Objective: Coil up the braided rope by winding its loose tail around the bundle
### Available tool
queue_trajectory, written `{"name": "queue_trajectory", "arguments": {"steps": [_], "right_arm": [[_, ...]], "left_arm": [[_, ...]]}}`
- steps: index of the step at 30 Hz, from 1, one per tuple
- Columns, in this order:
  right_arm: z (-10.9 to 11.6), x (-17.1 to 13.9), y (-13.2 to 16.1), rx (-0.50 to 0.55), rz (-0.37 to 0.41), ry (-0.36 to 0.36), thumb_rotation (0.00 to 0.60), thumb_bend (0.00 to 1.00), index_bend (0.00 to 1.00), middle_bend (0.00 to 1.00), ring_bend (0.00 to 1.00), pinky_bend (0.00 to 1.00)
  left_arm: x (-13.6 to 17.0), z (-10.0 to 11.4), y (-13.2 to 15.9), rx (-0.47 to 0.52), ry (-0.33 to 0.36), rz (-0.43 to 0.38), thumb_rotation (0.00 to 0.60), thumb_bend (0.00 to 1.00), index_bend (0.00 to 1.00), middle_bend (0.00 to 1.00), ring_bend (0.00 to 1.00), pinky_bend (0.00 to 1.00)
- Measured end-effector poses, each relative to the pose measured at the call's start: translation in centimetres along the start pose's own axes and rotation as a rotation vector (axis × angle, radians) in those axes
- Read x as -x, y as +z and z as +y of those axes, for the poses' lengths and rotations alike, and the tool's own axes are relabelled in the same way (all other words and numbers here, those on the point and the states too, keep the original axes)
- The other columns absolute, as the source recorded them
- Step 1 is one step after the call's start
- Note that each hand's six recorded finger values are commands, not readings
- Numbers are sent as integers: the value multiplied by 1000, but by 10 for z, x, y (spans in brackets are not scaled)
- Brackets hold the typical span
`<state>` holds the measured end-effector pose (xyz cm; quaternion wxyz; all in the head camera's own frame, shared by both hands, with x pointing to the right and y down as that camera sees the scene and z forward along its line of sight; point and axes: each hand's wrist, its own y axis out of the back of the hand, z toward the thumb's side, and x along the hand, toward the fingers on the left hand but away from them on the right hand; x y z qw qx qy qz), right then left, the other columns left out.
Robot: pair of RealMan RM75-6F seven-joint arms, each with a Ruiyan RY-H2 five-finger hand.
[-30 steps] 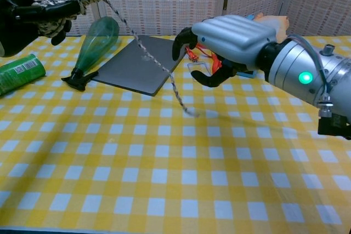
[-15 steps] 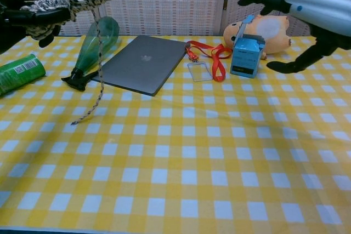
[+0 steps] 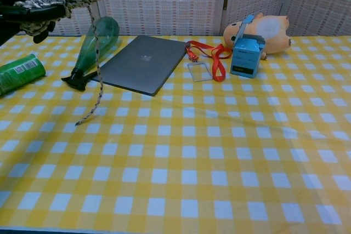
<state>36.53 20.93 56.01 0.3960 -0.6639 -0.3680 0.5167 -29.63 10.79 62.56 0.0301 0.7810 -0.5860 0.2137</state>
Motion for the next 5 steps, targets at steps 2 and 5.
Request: {"name": "queue_trajectory", "arguments": {"steps": [2, 5], "right_arm": [[-4, -8, -9, 7, -9, -2, 600, 341, 0, 0, 67, 11], [-11, -17, -15, 15, -8, -8, 600, 341, 0, 0, 63, 8]], "left_arm": [[0, 0, 1, -1, -1, -3, 600, 726, 852, 764, 654, 794], [1, 0, 2, -3, -1, -6, 600, 726, 852, 764, 654, 794]]}}
